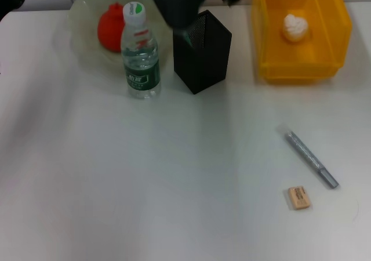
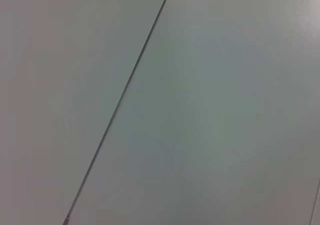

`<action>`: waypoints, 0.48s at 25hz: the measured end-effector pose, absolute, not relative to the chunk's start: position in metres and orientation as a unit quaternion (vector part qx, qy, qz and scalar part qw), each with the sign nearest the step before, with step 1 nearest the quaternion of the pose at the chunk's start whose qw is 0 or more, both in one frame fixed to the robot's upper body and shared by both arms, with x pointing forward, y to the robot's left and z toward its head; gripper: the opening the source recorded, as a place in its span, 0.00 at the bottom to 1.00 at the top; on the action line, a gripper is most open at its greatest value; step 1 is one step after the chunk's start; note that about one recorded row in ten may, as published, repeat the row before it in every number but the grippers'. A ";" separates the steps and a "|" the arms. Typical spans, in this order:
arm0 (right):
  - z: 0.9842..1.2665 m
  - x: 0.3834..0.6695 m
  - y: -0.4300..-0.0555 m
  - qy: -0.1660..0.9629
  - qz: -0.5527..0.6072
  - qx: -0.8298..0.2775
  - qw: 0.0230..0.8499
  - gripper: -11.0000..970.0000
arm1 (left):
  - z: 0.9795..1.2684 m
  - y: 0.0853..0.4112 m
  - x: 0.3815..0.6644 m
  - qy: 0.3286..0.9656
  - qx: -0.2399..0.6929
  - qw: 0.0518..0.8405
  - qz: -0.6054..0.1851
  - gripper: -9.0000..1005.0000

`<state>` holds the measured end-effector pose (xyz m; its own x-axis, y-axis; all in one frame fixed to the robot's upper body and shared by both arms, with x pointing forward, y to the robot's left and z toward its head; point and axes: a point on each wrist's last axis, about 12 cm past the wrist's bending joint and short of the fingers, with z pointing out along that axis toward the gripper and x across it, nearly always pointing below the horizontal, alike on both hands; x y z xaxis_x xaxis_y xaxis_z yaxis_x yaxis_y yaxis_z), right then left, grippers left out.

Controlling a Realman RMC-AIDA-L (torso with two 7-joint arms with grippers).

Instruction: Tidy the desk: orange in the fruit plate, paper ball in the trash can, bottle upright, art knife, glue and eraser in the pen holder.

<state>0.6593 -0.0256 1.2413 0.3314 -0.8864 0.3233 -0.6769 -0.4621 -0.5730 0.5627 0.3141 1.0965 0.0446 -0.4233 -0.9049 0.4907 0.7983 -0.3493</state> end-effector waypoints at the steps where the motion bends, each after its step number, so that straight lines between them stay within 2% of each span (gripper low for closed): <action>1: 1.258 0.662 -0.032 0.527 -0.273 -0.773 0.224 0.54 | 1.097 0.313 0.563 0.614 0.028 0.722 -0.317 0.77; 3: 1.273 0.664 -0.043 0.561 -0.237 -0.744 0.276 0.56 | 1.097 0.313 0.564 0.613 0.029 0.723 -0.318 0.77; 4: 1.273 0.664 -0.043 0.561 -0.237 -0.744 0.276 0.57 | 1.098 0.313 0.564 0.613 0.029 0.723 -0.318 0.77; 6: 1.288 0.658 -0.071 0.615 -0.182 -0.689 0.338 0.58 | 1.098 0.313 0.564 0.613 0.030 0.723 -0.318 0.77; 9: 1.288 0.647 -0.086 0.649 -0.142 -0.660 0.351 0.58 | 1.098 0.313 0.564 0.612 0.030 0.723 -0.318 0.77; 12: 1.274 0.620 -0.112 0.705 -0.011 -0.628 0.330 0.58 | 1.099 0.312 0.565 0.611 0.030 0.723 -0.320 0.77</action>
